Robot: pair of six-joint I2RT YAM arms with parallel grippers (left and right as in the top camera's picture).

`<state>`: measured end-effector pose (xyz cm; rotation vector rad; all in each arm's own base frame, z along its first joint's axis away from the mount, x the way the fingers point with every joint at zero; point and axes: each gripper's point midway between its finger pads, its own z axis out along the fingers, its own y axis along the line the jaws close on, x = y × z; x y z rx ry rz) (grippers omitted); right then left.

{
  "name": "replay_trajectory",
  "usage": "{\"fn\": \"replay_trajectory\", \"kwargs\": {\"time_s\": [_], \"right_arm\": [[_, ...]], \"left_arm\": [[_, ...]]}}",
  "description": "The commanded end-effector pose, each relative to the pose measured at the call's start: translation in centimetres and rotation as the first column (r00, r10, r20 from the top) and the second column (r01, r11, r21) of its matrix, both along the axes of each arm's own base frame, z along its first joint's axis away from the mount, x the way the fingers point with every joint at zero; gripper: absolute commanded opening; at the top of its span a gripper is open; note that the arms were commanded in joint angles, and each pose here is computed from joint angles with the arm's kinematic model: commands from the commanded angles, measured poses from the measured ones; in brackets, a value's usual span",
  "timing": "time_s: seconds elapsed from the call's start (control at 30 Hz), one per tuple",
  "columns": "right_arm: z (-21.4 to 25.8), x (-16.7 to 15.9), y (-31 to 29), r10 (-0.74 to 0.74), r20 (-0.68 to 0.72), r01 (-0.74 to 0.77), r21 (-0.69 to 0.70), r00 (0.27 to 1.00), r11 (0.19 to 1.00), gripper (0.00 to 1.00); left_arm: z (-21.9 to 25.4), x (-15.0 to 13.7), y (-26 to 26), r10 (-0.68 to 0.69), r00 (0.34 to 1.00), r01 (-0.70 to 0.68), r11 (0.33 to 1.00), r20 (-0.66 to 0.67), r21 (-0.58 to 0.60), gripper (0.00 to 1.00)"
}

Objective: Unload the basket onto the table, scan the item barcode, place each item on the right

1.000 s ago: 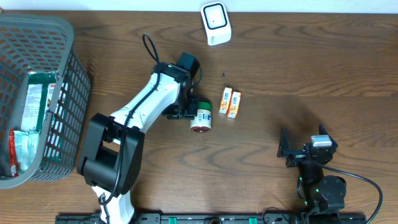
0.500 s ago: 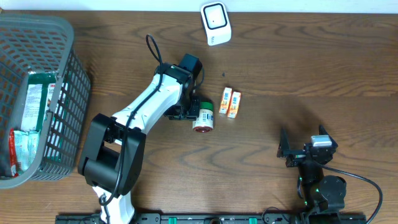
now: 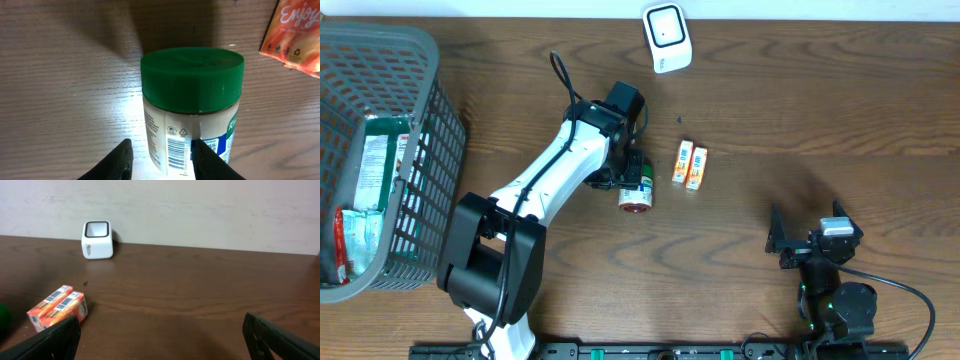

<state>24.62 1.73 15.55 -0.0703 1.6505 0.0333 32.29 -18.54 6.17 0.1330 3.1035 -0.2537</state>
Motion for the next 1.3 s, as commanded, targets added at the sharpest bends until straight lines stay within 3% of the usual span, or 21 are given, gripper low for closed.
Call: {"fn": "replay_trajectory", "kwargs": {"time_s": [0.0,1.0,1.27], "right_arm": [[-0.1,0.0,0.2,0.009,0.0,-0.009,-0.012,1.0,1.0,0.99],[-0.1,0.0,0.2,0.009,0.0,-0.009,-0.012,1.0,1.0,0.99],[0.0,0.0,0.2,0.009,0.0,-0.009,-0.012,1.0,1.0,0.99]], "left_arm": [[0.4,0.0,0.1,-0.002,1.0,0.002,1.0,0.012,0.001,0.41],[0.6,-0.5,-1.7,-0.049,0.998,0.049,0.999,0.034,-0.005,0.46],[0.4,-0.6,-2.1,-0.059,0.998,0.059,0.998,0.037,-0.006,0.65]]}}
